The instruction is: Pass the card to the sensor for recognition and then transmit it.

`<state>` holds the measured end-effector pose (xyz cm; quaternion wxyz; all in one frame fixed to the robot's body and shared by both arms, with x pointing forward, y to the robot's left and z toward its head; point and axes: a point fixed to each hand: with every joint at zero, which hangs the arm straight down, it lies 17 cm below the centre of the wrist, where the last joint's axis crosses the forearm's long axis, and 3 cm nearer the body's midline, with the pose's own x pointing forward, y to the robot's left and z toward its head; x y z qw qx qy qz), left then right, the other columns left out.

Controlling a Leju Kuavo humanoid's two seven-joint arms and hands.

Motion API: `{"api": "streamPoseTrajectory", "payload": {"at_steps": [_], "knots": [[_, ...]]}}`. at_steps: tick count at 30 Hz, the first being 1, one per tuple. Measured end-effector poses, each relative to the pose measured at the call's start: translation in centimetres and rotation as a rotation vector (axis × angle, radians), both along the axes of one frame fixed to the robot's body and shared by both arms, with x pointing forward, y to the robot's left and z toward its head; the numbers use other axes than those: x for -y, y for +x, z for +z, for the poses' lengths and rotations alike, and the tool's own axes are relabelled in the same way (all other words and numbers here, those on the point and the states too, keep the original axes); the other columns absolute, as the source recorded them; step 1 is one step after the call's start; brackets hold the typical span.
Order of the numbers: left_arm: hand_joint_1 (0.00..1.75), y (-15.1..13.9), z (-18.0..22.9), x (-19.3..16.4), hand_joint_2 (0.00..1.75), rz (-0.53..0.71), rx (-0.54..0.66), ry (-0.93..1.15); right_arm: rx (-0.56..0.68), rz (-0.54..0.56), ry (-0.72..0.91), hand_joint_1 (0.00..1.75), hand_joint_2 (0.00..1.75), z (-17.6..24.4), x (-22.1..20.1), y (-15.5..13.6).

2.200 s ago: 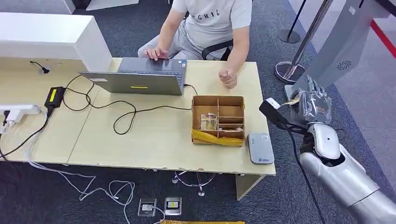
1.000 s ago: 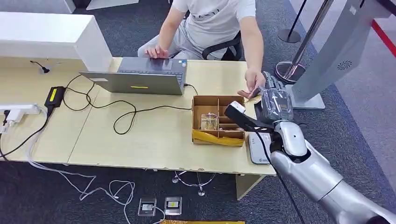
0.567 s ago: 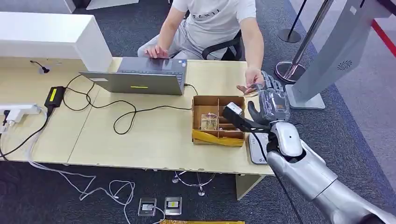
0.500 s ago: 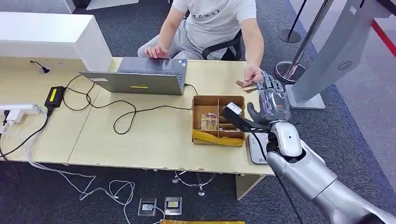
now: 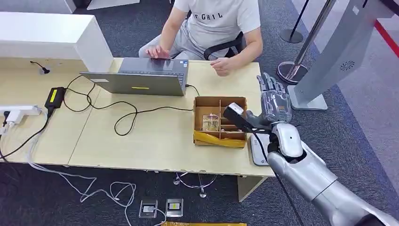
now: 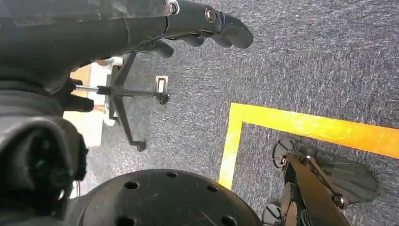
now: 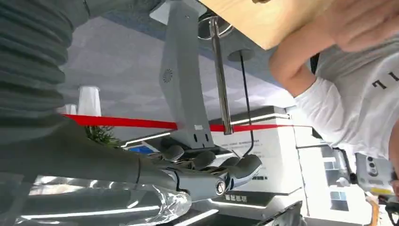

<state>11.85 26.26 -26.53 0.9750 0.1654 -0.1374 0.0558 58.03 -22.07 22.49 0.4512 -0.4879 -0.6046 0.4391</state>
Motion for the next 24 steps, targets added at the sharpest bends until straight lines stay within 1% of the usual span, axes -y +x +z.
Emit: {"api": "streamPoseTrajectory", "payload": {"at_steps": [7, 11, 13, 15, 19, 24], "knots": [[0.00, -0.5, -0.2, 0.2, 0.00, 0.007, -0.014, -0.016, -0.015, -0.021, 0.003, 0.00, 1.75, -0.5, 0.8, 0.0], [0.00, -0.7, -0.2, 0.3, 0.00, 0.006, -0.020, -0.024, -0.102, -0.098, -0.019, 0.00, 1.75, -2.9, 4.2, -0.6], [0.00, -1.0, -0.3, 0.1, 0.00, 0.007, -0.025, -0.019, -0.126, -0.129, -0.013, 0.00, 1.75, -3.4, 6.0, -1.0], [0.00, -1.0, -0.3, 0.0, 0.00, 0.008, -0.026, -0.016, -0.137, -0.141, -0.003, 0.00, 1.75, -3.4, 6.9, -1.3], [0.00, -1.0, -0.3, -0.1, 0.00, 0.009, -0.026, -0.014, -0.148, -0.140, 0.013, 0.00, 1.75, -3.7, 7.8, -2.1], [0.00, -1.0, -0.3, -0.1, 0.00, 0.009, -0.024, -0.014, -0.152, -0.116, 0.034, 0.00, 1.75, -4.0, 7.3, -3.1]]}}
